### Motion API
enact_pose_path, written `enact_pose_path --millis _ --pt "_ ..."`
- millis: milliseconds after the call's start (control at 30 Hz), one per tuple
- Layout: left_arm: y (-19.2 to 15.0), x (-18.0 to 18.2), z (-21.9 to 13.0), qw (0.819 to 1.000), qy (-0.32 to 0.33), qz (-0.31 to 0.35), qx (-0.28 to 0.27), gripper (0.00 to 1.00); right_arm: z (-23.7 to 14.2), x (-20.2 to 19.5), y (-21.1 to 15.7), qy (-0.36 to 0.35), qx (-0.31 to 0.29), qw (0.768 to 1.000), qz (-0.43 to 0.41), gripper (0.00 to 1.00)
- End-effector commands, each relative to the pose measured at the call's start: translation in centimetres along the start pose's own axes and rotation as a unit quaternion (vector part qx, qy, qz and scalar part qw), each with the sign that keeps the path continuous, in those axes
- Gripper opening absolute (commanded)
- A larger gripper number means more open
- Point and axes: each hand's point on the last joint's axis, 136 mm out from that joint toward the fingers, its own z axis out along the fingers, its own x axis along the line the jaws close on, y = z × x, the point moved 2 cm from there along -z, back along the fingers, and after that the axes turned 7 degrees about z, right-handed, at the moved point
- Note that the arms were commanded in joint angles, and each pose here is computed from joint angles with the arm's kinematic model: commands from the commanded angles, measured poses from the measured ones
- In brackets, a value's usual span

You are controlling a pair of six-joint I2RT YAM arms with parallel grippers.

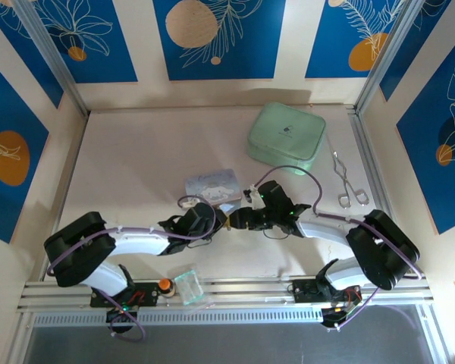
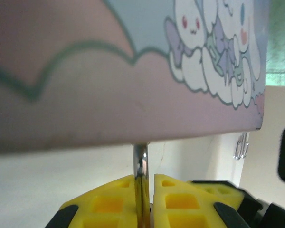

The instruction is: Unlock a padlock with a key

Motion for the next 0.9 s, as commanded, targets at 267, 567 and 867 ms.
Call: enact_pose_path --millis 267,567,867 --pt "-1.0 -0.3 0.3 1.000 -0.008 -0.002 0.028 0.00 -1.2 -0.5 0.6 -0.112 -0.063 0.959 -0.254 0.99" --pt "-1.0 0.1 0.5 0.999 -0.001 -0.011 0.033 0.00 0.5 2.1 -2.3 -0.074 -0.055 0.912 -0.400 0.55" --pt "-0.9 -0.1 0.4 0.999 -0.007 -0.015 0.032 0.00 2.2 2.7 -3.0 -0.110 -0.058 0.891 -0.437 0.36"
